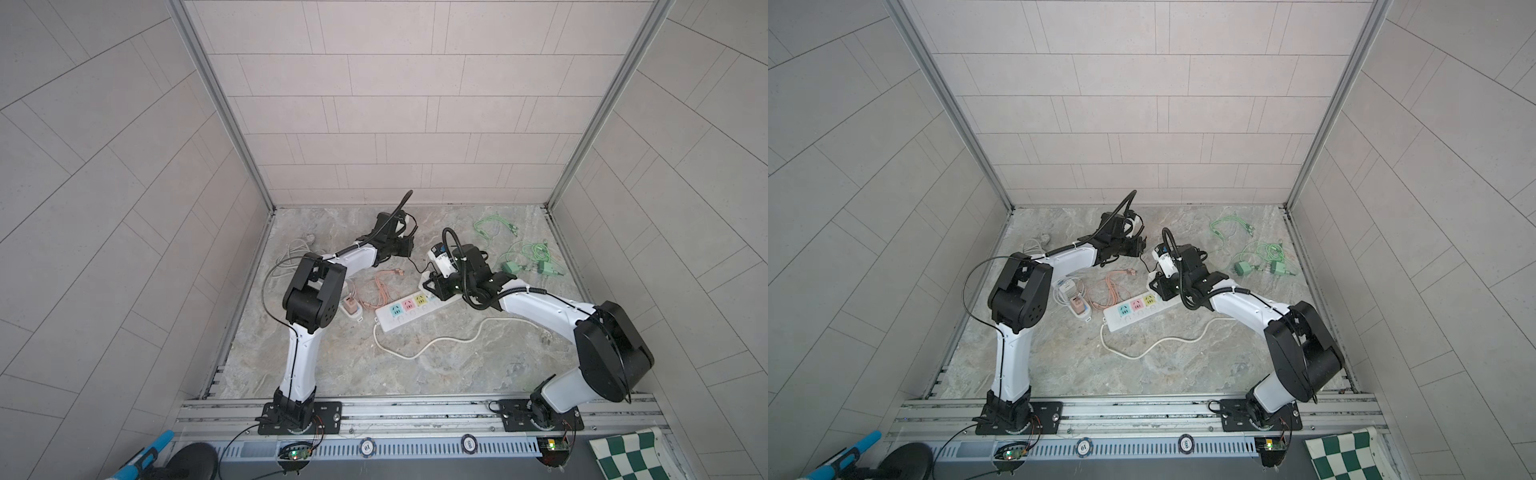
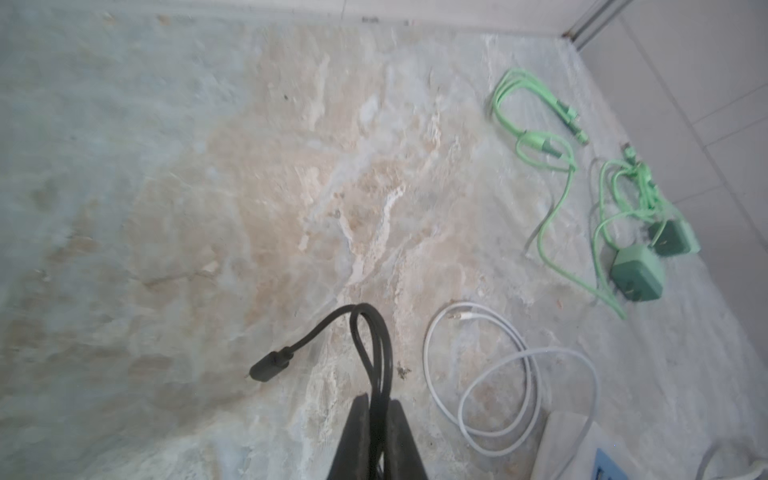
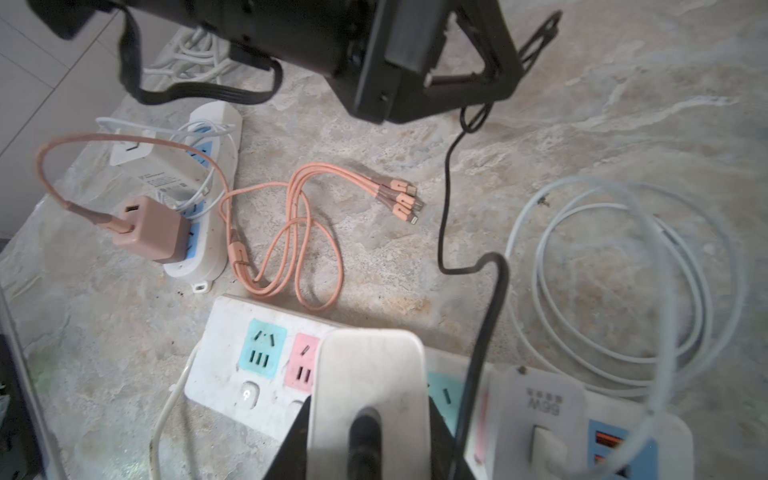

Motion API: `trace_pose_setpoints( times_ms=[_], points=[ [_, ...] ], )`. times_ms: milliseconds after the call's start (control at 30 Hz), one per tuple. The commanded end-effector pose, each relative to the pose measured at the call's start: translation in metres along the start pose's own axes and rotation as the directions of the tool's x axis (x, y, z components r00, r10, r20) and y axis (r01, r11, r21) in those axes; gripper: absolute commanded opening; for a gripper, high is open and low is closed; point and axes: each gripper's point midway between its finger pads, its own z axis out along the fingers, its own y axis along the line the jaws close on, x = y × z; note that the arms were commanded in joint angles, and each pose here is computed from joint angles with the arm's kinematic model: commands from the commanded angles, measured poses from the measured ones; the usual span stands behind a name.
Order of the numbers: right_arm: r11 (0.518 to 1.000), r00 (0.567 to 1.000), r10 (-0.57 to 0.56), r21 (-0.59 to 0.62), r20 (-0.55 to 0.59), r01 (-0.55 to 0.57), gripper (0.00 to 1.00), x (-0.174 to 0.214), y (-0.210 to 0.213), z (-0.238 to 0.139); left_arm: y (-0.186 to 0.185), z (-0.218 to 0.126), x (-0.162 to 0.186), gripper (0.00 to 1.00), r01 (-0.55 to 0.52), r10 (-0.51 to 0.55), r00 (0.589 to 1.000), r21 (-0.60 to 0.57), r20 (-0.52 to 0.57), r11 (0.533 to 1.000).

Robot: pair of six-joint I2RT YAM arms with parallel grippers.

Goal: Insert the plug
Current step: 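Push the charger into the strip with right gripper while left holds cable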

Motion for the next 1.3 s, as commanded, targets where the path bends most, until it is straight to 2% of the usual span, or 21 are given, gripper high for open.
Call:
trace_pose_setpoints(
  times_ms=[0, 167, 567, 700, 800, 1000, 1100, 1267],
  points=[
    [0.997, 1.000, -0.026, 0.074, -0.002, 0.026, 0.02, -0.006, -0.014, 0.006, -0.022, -0.015, -0.041, 0.00, -0.012, 0.001, 0.990, 0.076, 0.142, 0.997],
    [0.992, 0.999, -0.015, 0.124, -0.035, 0.020, 0.01, 0.002, -0.025, 0.015, -0.024, -0.017, -0.038, 0.00, -0.018, 0.006, 0.991, 0.084, 0.137, 0.996],
    [0.961, 0.993, -0.080, 0.258, -0.092, 0.101, 0.00, 0.015, -0.028, 0.018, -0.025, -0.029, -0.036, 0.00, -0.038, 0.027, 0.989, 0.073, 0.144, 0.997],
    [0.959, 0.986, -0.093, 0.256, -0.137, 0.126, 0.00, 0.025, -0.027, 0.017, -0.024, -0.029, -0.035, 0.00, -0.036, 0.026, 0.990, 0.071, 0.142, 0.997],
    [0.957, 0.986, -0.063, 0.272, -0.152, 0.103, 0.00, 0.031, -0.030, 0.018, -0.025, -0.029, -0.034, 0.00, -0.028, 0.017, 0.990, 0.076, 0.140, 0.997],
    [0.947, 0.988, -0.027, 0.313, -0.152, 0.074, 0.00, 0.038, -0.038, 0.022, -0.026, -0.028, -0.030, 0.00, -0.018, 0.007, 0.991, 0.083, 0.134, 0.996],
    [0.945, 0.994, -0.012, 0.323, -0.113, 0.048, 0.00, 0.038, -0.040, 0.025, -0.026, -0.028, -0.029, 0.00, -0.017, 0.006, 0.991, 0.085, 0.131, 0.996],
    [0.932, 0.995, -0.033, 0.358, -0.094, 0.065, 0.00, 0.037, -0.045, 0.020, -0.025, -0.030, -0.025, 0.00, -0.022, 0.011, 0.992, 0.080, 0.126, 0.997]
  ],
)
